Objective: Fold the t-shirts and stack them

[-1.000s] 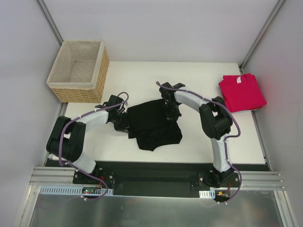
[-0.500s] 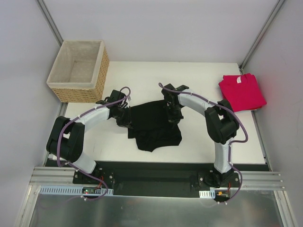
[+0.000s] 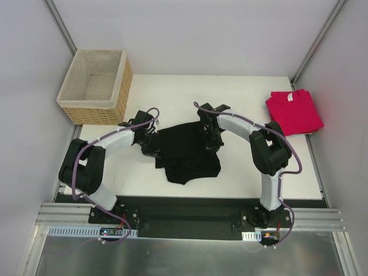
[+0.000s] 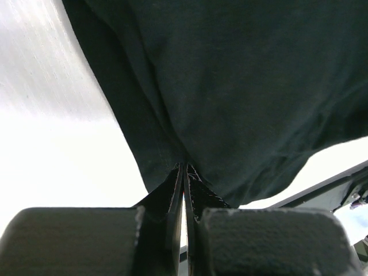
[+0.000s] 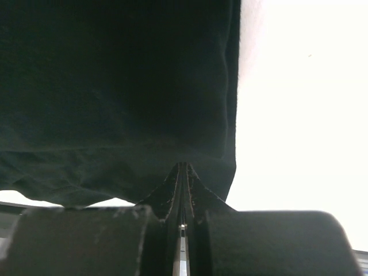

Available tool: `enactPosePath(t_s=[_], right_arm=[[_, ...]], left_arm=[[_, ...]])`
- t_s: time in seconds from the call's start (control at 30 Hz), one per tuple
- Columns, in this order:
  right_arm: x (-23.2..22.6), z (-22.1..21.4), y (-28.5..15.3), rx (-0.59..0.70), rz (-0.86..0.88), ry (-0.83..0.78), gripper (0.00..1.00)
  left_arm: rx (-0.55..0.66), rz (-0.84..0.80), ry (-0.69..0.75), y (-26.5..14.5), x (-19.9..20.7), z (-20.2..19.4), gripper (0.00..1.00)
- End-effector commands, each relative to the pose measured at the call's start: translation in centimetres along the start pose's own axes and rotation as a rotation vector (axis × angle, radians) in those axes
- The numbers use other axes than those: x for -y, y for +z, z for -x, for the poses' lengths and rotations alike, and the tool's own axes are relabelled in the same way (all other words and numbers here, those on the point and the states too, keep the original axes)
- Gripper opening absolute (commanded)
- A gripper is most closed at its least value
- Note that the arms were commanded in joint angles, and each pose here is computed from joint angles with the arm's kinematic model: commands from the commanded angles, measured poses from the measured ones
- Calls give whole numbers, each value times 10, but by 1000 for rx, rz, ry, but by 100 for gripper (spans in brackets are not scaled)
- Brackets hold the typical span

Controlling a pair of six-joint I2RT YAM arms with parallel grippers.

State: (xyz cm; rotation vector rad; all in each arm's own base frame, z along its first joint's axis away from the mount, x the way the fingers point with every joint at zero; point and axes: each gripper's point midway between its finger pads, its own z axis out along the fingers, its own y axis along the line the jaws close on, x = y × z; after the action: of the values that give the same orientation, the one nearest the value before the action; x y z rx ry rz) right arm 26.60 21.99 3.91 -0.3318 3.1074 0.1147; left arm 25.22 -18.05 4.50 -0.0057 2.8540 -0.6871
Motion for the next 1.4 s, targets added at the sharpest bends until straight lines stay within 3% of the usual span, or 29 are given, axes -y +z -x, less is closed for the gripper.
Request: enactPosePath(t_s=[0.0, 0.2, 0.6, 0.9, 1.37], right_arm=[[6, -5, -5, 16, 4, 38, 1], [-5, -9, 18, -32, 108, 130, 1], [-26, -24, 13, -30, 182, 179, 1], [-37, -38, 15, -61, 145, 128, 1], [4, -47, 7, -59, -26, 53, 1]], left_arm=[[-19, 22, 20, 8, -1, 4, 0], [-47, 23, 28, 22, -1, 13, 0], [-98, -19, 35, 53, 10, 43, 0], [-122, -33, 77, 47, 13, 33, 0], [-131, -6, 98, 24, 5, 10, 0]])
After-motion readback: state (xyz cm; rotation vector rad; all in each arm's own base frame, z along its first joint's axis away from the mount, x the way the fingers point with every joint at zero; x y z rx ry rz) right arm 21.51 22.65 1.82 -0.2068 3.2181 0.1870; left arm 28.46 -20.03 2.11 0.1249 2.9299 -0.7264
